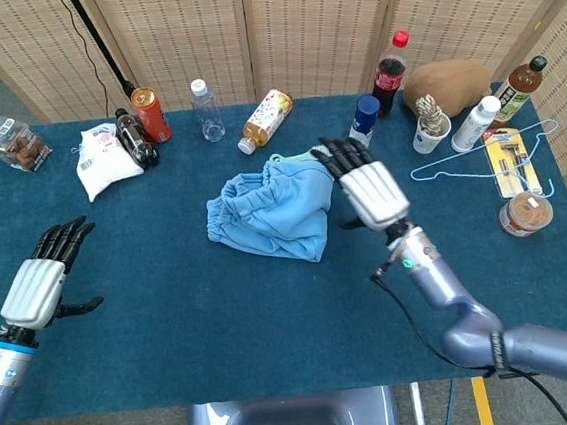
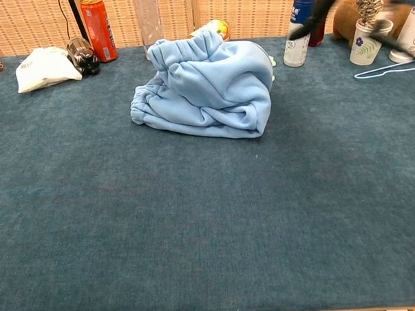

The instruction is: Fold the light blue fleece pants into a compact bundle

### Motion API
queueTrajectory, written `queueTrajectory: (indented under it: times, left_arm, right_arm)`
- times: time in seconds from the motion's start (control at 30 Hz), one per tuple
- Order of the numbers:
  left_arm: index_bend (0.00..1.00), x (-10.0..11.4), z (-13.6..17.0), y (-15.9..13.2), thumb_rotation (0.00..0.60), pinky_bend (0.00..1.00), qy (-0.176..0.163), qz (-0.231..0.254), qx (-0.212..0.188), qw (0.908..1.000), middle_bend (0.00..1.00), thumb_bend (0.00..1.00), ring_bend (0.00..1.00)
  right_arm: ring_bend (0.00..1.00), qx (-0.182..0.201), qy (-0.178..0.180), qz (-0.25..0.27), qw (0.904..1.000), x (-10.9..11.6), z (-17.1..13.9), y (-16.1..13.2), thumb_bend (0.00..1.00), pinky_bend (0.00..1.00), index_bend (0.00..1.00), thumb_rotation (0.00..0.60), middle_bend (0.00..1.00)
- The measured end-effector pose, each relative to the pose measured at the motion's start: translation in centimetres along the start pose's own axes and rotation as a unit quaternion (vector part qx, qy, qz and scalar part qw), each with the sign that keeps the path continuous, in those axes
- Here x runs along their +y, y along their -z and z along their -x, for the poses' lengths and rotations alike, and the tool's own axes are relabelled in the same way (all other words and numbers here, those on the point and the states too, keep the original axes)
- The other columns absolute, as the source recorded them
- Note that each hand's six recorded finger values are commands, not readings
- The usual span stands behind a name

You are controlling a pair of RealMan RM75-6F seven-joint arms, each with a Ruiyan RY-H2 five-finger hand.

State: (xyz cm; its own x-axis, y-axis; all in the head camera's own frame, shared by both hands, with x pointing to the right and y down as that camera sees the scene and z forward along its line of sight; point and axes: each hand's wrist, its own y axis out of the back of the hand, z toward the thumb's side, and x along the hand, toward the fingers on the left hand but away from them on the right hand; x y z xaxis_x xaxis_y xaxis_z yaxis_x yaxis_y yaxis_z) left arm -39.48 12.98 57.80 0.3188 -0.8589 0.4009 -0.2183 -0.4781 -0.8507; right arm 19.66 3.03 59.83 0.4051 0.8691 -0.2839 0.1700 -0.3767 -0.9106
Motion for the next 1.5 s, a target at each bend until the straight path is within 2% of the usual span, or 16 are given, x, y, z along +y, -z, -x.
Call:
queueTrajectory:
  times: [0.13,0.23,0.37,0.5,0.7,0.97,1.1,1.3,1.5]
  left_arm:
    - [0.0,0.4,-1.6,-2.4,0.6,0.0,-0.014,-0.038,-0.082,0.9958,0.0,0.11,0.0]
    - [0.0,0.8,-3.2,-4.5,0.6,0.0,-0.023,-0.071,-0.138,0.9876,0.0,0.11,0.0]
    - [0.0,0.7,-4.8,-6.5,0.599,0.0,-0.023,-0.107,-0.172,0.9789,0.0,0.11,0.0]
    - [0.0,-0.1,-7.0,-9.0,0.587,0.0,-0.006,-0.147,-0.194,0.9699,0.0,0.11,0.0]
    - [0.0,-1.3,-10.9,-13.1,0.571,0.0,0.014,-0.198,-0.208,0.9578,0.0,0.11,0.0]
    - [0.0,-2.3,-15.5,-17.9,0.569,0.0,0.024,-0.234,-0.207,0.9495,0.0,0.11,0.0]
    - [0.0,-3.8,-17.4,-19.6,0.571,0.0,0.042,-0.253,-0.202,0.9454,0.0,0.11,0.0]
    - [0.0,-6.8,-19.8,-20.5,0.567,0.0,0.085,-0.256,-0.18,0.9459,0.0,0.11,0.0]
    - [0.0,-9.2,-20.5,-19.7,0.56,0.0,0.112,-0.268,-0.167,0.9424,0.0,0.11,0.0]
  right_arm:
    - [0.0,-0.049,-0.006,0.012,0.9987,1.0,-5.4,5.2,0.0,0.03,0.0,0.6,0.0]
    - [0.0,-0.072,-0.012,0.027,0.997,0.9,-9.1,7.6,0.0,0.02,0.0,0.6,0.0]
    - [0.0,-0.092,-0.017,0.051,0.9943,0.5,-13.3,9.7,0.0,0.02,0.0,0.6,0.0]
    - [0.0,-0.106,-0.021,0.068,0.9918,0.1,-17.1,11.4,0.0,0.02,0.0,0.6,0.0]
    - [0.0,-0.117,-0.016,0.092,0.9888,0.3,-20.8,13.2,0.0,0.01,0.0,0.6,0.0]
    - [0.0,-0.128,-0.002,0.144,0.9813,0.8,-24.2,14.0,0.0,0.0,0.0,0.6,0.0]
    - [0.0,-0.127,0.005,0.163,0.9784,1.2,-25.0,13.9,0.0,0.0,0.0,0.6,0.0]
    - [0.0,-0.125,0.014,0.161,0.9789,2.1,-25.5,13.9,0.0,0.0,0.0,0.6,0.0]
    - [0.0,-0.124,0.019,0.163,0.9787,2.2,-25.4,13.8,0.0,0.0,0.0,0.6,0.0]
